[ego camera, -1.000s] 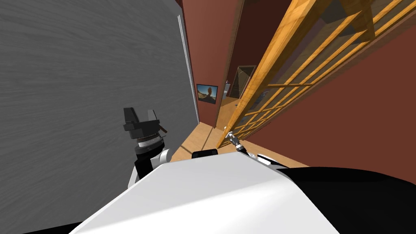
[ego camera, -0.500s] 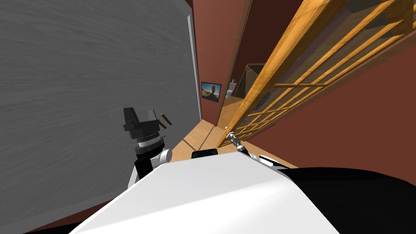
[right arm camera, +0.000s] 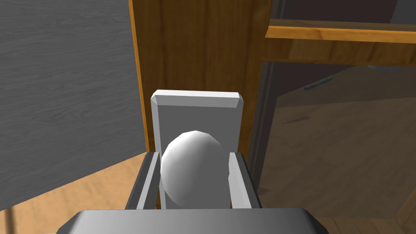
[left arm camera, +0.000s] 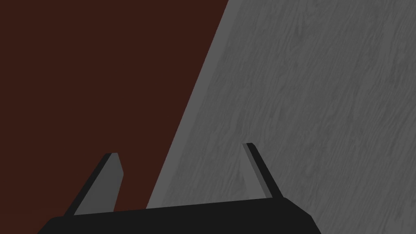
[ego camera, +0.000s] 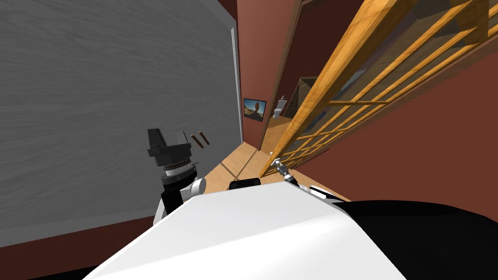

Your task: Pull the door open

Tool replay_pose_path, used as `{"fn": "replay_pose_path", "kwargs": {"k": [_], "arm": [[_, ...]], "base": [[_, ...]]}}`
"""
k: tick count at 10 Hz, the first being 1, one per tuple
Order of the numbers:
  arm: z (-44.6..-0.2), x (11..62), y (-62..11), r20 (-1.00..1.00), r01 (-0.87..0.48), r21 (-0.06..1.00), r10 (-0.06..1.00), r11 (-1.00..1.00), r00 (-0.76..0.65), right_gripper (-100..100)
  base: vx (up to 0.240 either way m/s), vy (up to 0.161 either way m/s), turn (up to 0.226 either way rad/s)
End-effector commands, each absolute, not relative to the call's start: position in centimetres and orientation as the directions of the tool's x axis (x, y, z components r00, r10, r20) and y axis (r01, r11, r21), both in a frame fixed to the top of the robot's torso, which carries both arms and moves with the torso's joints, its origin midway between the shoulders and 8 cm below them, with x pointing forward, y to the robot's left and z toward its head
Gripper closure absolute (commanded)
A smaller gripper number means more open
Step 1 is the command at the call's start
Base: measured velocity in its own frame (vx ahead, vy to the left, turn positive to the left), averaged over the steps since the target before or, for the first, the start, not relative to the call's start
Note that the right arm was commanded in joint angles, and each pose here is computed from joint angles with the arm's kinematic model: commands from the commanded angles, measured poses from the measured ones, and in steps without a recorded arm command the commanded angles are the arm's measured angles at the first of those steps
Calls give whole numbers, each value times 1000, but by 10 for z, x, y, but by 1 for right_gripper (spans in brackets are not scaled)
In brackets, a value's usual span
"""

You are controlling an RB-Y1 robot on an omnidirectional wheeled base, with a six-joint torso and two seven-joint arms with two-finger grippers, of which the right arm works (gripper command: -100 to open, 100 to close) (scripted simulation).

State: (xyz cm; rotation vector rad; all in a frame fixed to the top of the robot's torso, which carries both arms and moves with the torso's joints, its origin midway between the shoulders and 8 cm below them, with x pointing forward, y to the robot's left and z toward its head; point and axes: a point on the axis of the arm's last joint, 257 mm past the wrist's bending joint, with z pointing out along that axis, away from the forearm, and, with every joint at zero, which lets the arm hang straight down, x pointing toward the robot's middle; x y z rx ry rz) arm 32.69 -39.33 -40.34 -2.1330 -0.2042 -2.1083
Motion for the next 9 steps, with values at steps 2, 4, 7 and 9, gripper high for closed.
{"fn": "replay_pose_path", "kwargs": {"k": [2,4,7,9], "arm": [[-403,324,-393,1000,194,-2,0,-981,8,100],[-402,322,-394,1000,195,-1,0,-981,6,100],[-401,320,-395,1000,195,0,0,-981,2,100],[-401,319,-396,1000,196,0,0,-981,2,100]], "base": [[-207,-99,165],[-222,-97,181],[-196,-95,188],[-165,-50,85]]}}
